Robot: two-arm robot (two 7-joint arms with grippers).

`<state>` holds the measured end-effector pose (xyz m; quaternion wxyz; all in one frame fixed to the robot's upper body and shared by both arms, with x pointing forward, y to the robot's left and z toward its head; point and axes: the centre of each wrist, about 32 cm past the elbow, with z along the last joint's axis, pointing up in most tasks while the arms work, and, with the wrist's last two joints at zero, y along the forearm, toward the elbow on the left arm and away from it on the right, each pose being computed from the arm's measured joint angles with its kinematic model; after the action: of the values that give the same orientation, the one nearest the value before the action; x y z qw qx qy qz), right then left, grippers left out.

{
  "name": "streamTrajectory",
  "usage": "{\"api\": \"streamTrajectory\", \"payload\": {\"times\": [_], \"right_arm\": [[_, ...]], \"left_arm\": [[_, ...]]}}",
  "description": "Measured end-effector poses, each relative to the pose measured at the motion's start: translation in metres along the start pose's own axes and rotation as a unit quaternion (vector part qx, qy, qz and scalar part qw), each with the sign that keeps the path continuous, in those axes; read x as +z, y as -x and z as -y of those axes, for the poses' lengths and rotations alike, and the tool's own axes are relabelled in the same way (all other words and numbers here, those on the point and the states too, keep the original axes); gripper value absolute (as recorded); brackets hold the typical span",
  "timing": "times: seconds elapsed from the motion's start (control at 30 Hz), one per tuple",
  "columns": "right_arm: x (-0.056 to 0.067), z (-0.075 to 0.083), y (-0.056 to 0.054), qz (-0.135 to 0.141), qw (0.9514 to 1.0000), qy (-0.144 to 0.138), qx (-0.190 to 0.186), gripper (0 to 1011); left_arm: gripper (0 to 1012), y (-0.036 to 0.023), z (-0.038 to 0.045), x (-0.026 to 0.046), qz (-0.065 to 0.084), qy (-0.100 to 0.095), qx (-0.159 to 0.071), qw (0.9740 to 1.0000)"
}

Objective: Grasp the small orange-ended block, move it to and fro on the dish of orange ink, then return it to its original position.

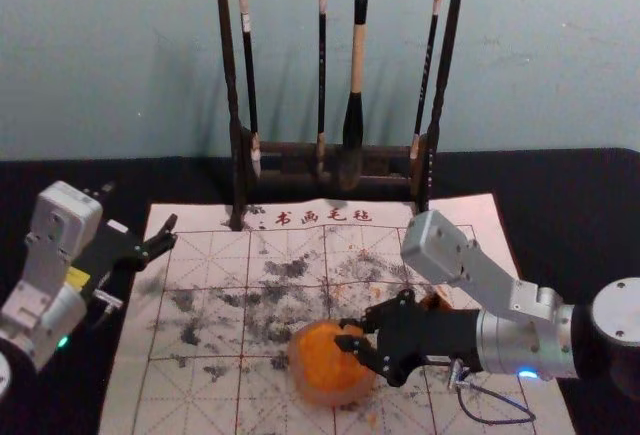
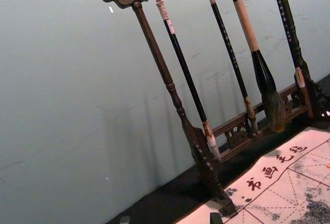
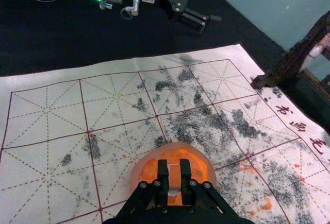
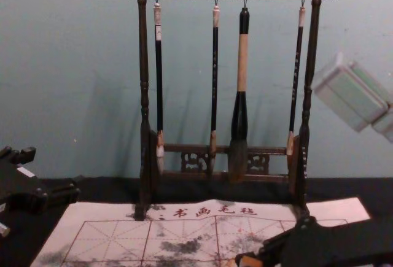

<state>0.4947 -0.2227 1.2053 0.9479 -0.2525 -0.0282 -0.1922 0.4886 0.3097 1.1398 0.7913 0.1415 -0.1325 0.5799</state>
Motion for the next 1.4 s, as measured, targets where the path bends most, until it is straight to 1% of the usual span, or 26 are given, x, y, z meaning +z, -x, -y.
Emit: {"api": "streamTrajectory", "payload": {"times": [0.33,0.9,1.23,1.4], "right_arm": [[0.003,-0.007,-0.001,0.003,1.0,0.002,0.009,91],[0.005,-0.019,0.001,0.011,0.9996,0.009,0.023,91],[0.006,-0.024,0.0,0.013,0.9997,0.01,0.021,91],[0.006,-0.027,-0.003,0.013,0.9997,0.011,0.015,91]], "left_arm": [[1001,0.0,0.0,0.0,0.0,0.0,0.0,1.0],[1001,0.0,0.0,0.0,0.0,0.0,0.0,1.0],[1001,0.0,0.0,0.0,0.0,0.0,0.0,1.0],[1001,0.0,0.0,0.0,0.0,0.0,0.0,1.0]]}}
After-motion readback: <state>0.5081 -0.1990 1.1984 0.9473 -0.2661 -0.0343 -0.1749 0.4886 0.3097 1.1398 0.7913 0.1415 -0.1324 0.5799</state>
